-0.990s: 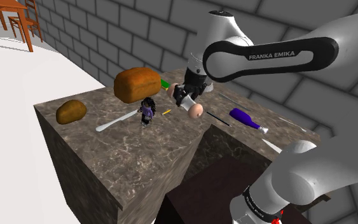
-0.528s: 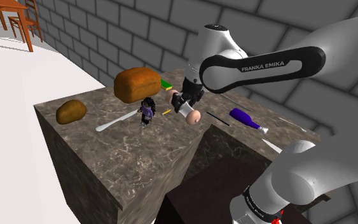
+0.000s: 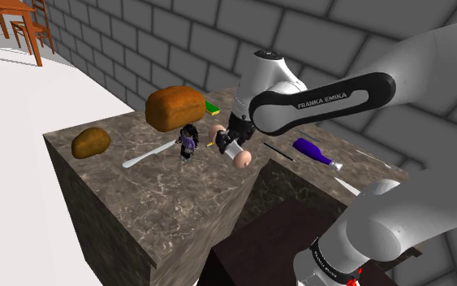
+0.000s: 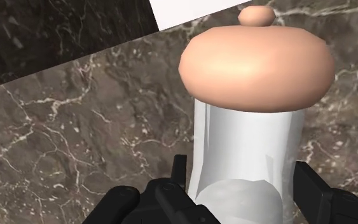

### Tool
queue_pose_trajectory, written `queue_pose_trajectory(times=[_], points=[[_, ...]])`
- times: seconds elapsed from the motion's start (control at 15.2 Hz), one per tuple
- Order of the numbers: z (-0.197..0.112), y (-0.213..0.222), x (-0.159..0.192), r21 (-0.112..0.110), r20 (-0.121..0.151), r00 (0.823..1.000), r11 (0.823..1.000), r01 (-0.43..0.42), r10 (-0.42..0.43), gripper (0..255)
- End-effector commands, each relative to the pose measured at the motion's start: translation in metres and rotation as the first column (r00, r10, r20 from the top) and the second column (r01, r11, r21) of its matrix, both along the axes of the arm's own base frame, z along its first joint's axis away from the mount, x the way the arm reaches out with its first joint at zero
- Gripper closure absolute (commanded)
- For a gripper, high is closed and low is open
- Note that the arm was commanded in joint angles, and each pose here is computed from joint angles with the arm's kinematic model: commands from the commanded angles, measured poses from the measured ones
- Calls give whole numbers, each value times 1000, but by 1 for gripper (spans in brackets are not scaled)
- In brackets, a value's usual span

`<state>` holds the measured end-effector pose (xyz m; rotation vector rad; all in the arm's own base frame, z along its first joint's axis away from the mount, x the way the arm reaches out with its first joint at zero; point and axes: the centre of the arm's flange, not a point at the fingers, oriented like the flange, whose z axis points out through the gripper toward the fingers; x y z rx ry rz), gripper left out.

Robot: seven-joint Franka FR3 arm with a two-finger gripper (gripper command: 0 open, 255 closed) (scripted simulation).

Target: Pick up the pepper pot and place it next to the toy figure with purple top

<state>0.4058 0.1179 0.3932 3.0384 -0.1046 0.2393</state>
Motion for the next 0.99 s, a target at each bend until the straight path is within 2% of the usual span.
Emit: queue_pose_trajectory(times=[0.0, 0.53, 0.92], points=[[-12, -1, 0, 0, 1, 1000, 1000, 0, 0, 255], [-54, -1, 0, 0, 1, 1000, 1000, 0, 0, 255], [-57, -1, 0, 0, 1, 1000, 1000, 0, 0, 255]])
